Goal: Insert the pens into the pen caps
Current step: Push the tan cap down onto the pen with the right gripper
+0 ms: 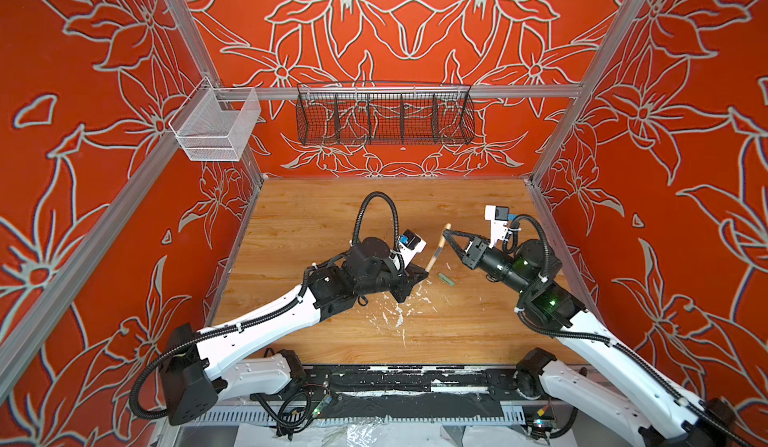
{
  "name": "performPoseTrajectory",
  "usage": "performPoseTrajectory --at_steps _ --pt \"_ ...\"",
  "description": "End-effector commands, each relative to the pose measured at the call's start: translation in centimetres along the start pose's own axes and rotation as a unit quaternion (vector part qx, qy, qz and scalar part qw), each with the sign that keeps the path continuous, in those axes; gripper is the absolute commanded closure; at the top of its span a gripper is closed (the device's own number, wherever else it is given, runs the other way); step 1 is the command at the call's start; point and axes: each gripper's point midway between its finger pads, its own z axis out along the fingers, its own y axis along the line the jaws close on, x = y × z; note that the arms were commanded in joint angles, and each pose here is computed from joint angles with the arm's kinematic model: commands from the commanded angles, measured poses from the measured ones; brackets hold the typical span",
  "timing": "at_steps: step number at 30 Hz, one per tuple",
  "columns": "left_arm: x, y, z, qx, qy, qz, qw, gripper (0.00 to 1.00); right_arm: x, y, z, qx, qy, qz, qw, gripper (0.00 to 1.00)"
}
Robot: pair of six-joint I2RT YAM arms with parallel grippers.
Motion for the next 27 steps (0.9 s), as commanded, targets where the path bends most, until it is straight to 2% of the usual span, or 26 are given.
performPoseTrajectory --at_steps 1,6,11,27 --pt "-0.6 -0.4 0.1 0.006 -0.006 0.008 1.000 1.00 -0.2 0.7 -0.4 -0.007 -0.006 -0.003 1.000 1.00" --pt "-0.8 -0.4 -0.2 0.003 -0.009 0.008 1.000 1.00 -0.8 1.2 -0.9 -0.004 -0.013 -0.015 1.000 1.00" --pt "-1.4 -0.4 -0.8 -0.002 -0.024 0.013 1.000 1.00 0.4 0.7 -0.2 -0.011 0.010 -0.004 1.000 1.00" --pt "-4.1 -0.2 -2.0 -0.024 -0.070 0.035 0.997 1.00 1.9 0.3 -0.8 -0.017 0.010 -0.006 1.000 1.00"
